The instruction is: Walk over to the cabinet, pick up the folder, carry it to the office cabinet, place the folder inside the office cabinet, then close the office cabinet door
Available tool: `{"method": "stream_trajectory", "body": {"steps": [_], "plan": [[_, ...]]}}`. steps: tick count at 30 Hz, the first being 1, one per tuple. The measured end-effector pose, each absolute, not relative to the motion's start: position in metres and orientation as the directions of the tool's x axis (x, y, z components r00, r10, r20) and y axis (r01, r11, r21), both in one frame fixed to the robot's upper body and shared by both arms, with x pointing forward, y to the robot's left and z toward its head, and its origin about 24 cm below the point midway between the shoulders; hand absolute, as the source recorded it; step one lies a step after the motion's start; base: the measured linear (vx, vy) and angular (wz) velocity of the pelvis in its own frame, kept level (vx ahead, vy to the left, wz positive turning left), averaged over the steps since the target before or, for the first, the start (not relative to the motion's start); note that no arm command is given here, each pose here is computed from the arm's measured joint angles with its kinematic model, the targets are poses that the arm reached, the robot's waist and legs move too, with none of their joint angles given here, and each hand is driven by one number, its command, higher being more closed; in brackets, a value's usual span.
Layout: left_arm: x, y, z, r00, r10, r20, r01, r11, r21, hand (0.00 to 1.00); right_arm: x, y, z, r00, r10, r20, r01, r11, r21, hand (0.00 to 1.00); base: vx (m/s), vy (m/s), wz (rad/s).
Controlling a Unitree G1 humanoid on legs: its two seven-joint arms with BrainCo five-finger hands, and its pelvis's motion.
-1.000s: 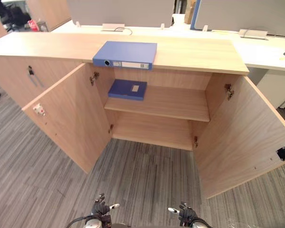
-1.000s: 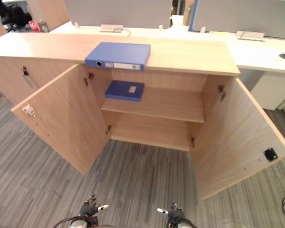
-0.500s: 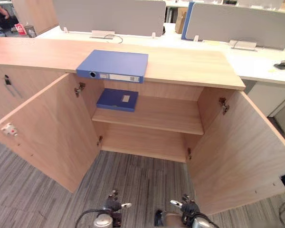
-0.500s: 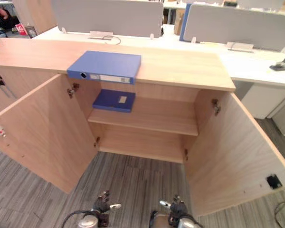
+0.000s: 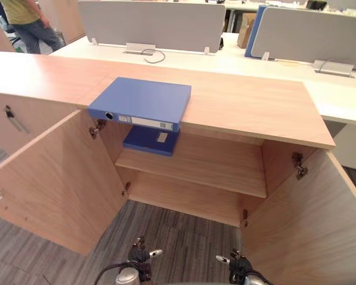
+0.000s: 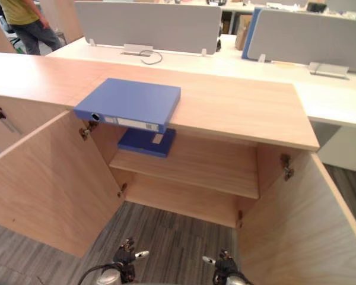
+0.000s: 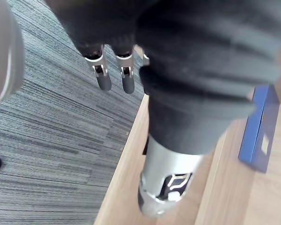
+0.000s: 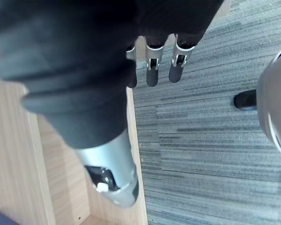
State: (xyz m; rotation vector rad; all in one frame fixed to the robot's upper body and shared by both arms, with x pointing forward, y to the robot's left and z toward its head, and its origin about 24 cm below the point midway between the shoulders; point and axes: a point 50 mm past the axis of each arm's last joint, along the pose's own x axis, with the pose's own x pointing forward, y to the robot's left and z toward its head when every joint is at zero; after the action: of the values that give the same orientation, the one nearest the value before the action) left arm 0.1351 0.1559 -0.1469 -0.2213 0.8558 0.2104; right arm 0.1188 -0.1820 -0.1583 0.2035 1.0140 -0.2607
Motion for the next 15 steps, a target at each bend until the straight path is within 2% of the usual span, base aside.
{"method": "stream_trajectory", "body": {"steps": [3,4,7,10,15], "plan": [[0.133,0.162,-0.148,0.629,0.099,-0.771,-0.427,0.873,-0.237,0.0,0.115,-0.184,-0.159,0.495,-0.12,-0.86,0.306,0.951,0.043,0.0,0.16,0.252,-0.45],[0.133,0.172,-0.147,0.633,0.113,-0.766,-0.504,0.811,-0.296,0.0,0.111,-0.18,-0.16,0.488,-0.107,-0.866,0.303,0.952,0.053,0.0,0.18,0.231,0.13],[0.15,0.185,-0.13,0.721,0.138,-0.679,-0.565,0.684,-0.461,0.0,0.098,-0.179,-0.163,0.462,-0.103,-0.881,0.302,0.952,0.047,0.0,0.13,0.159,0.29],[0.159,0.194,-0.11,0.795,0.168,-0.583,-0.552,0.598,-0.581,0.0,0.097,-0.177,-0.163,0.47,-0.081,-0.879,0.248,0.968,0.043,0.0,0.06,0.071,0.09],[0.177,0.194,-0.061,0.906,0.197,-0.375,-0.419,0.549,-0.723,0.0,0.093,-0.175,-0.163,0.465,-0.075,-0.882,0.21,0.977,0.028,0.0,0.01,0.005,0.02]]}}
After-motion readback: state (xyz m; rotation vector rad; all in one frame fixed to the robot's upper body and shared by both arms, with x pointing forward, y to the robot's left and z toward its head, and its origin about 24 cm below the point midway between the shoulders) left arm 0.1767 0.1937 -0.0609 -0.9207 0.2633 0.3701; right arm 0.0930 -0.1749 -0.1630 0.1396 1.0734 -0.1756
